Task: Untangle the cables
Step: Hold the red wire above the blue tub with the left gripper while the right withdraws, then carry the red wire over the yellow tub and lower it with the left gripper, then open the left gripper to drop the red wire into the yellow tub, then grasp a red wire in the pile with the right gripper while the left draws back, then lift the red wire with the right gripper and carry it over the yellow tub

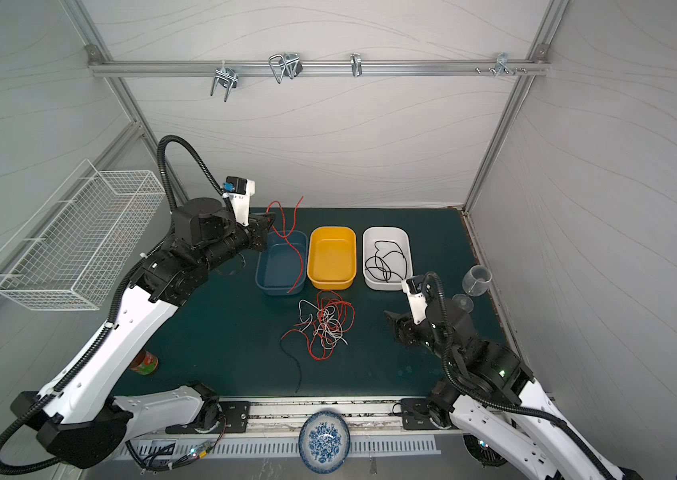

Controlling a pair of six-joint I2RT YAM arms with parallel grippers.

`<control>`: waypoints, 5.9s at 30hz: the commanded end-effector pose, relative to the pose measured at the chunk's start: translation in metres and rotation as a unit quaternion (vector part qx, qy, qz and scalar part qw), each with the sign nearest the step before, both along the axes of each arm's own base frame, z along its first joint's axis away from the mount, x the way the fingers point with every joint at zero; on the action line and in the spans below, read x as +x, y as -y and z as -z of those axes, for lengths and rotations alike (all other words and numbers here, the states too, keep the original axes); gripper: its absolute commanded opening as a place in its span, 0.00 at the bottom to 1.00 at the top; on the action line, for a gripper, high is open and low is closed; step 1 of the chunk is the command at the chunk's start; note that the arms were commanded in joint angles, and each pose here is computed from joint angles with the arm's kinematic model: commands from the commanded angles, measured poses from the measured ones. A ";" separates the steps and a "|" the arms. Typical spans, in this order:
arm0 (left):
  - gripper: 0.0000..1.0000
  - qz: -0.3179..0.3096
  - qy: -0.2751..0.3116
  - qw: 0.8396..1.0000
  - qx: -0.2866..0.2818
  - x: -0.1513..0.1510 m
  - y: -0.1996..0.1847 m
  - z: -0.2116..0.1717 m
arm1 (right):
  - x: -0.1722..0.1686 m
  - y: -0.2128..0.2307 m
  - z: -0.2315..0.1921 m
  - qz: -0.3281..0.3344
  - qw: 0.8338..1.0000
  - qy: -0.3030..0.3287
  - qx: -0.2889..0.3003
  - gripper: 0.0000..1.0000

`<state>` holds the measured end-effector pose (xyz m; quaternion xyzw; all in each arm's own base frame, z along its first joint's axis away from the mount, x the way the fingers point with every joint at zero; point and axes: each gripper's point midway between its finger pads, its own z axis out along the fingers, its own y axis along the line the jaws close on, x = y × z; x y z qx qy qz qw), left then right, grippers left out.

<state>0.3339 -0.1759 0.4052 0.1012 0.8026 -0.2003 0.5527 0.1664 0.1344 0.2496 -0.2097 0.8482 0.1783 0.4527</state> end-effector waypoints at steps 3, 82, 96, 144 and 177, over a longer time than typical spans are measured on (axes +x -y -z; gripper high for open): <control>0.00 -0.022 0.046 0.999 0.003 0.018 -0.006 -0.019 | 0.000 -0.002 -0.001 -0.008 1.000 0.009 0.001 0.71; 0.00 -0.050 -0.246 0.964 0.085 0.103 0.109 0.303 | -0.001 -0.015 0.002 -0.040 0.999 0.006 0.011 0.73; 0.40 -0.012 -0.219 0.971 0.096 0.105 0.118 0.235 | -0.002 -0.016 0.003 -0.044 0.999 0.004 0.012 0.73; 0.99 -0.139 -0.265 0.951 0.079 -0.072 -0.067 0.206 | 0.079 -0.207 0.150 -0.070 0.969 -0.235 -0.041 0.23; 0.96 -0.109 -0.283 0.950 0.071 -0.074 -0.055 0.211 | 0.050 -0.164 -0.160 -0.140 0.989 0.048 0.019 0.00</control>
